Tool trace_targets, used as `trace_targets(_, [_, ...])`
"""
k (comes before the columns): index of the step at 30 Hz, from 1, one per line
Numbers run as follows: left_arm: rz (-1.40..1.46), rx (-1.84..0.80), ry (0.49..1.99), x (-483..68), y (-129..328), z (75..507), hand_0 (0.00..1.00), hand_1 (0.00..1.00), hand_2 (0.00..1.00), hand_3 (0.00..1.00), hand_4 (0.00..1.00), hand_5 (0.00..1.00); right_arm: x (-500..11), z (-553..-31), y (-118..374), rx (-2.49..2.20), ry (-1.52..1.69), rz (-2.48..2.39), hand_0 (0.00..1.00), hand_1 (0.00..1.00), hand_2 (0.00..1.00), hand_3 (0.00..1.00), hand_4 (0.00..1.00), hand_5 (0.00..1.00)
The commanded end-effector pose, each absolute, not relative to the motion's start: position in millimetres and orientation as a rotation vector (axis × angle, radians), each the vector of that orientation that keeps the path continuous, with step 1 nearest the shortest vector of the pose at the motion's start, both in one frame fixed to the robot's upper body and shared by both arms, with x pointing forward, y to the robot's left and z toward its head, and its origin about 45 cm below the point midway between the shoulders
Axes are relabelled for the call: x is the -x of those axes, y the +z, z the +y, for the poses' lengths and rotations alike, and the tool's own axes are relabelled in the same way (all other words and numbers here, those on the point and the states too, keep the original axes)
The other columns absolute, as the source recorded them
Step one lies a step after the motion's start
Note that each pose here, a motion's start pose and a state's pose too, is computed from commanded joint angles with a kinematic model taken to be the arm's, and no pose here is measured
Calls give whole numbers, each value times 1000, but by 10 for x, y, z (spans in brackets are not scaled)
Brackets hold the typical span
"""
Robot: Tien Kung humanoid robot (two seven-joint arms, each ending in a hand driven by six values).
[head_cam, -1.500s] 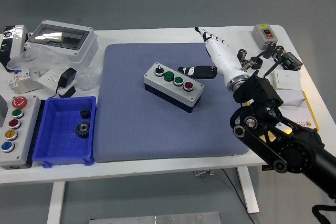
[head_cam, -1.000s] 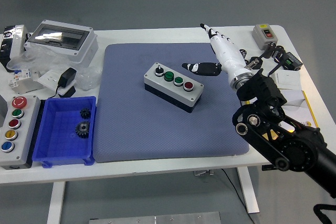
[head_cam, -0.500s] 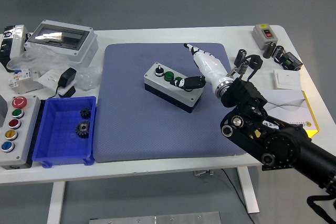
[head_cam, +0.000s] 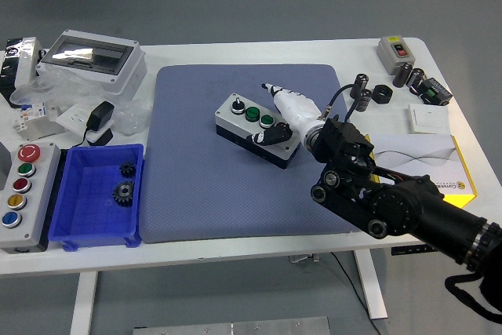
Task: Pick up the button,place it on the desk,press the button,press the button
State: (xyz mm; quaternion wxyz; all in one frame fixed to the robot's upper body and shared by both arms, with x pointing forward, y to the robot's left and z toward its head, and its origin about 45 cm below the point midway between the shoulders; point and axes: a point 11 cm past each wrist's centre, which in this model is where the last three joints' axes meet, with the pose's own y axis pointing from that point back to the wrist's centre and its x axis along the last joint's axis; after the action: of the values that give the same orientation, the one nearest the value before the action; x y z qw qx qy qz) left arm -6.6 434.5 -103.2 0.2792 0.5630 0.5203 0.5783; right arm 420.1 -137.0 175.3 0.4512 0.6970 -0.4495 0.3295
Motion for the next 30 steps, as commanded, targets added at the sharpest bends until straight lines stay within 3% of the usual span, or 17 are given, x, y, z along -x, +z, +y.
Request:
trace_targets(17, [1395,-1510,1545,73,-1038,4333,709,648,607,691,659,283,-4192,-1412,1552,-1629,795,-1028,998,998,998,998,965,367])
trace_targets(18, [1395,-1510,1544,73,-1038,4332,708,648,605,692,659,283,-4192,-1415,1544,-1625,796,-1026,637,806,894,998,968,371])
trace_targets(23, [1393,-1507,1544,70,-1040,4331,708,648,605,692,659,283,-4188,-1425,1510,-1606,810,-1021,637,806,894,998,968,371])
trace_targets(24, [1392,-1507,1544,69,-1040,4332,707,648,605,690,658,281,-4186,-1424,1504,-1602,815,-1019,332,626,740,998,965,364])
trace_targets(29, [1389,-1504,1543,62,-1042,4328,707,648,605,690,658,281,-4175,-1423,1479,-1588,833,-1014,332,626,740,998,965,364])
trace_targets(30, [1389,-1503,1543,61,-1043,4326,707,648,604,691,658,280,-4175,-1424,1478,-1587,836,-1017,211,510,650,998,866,233])
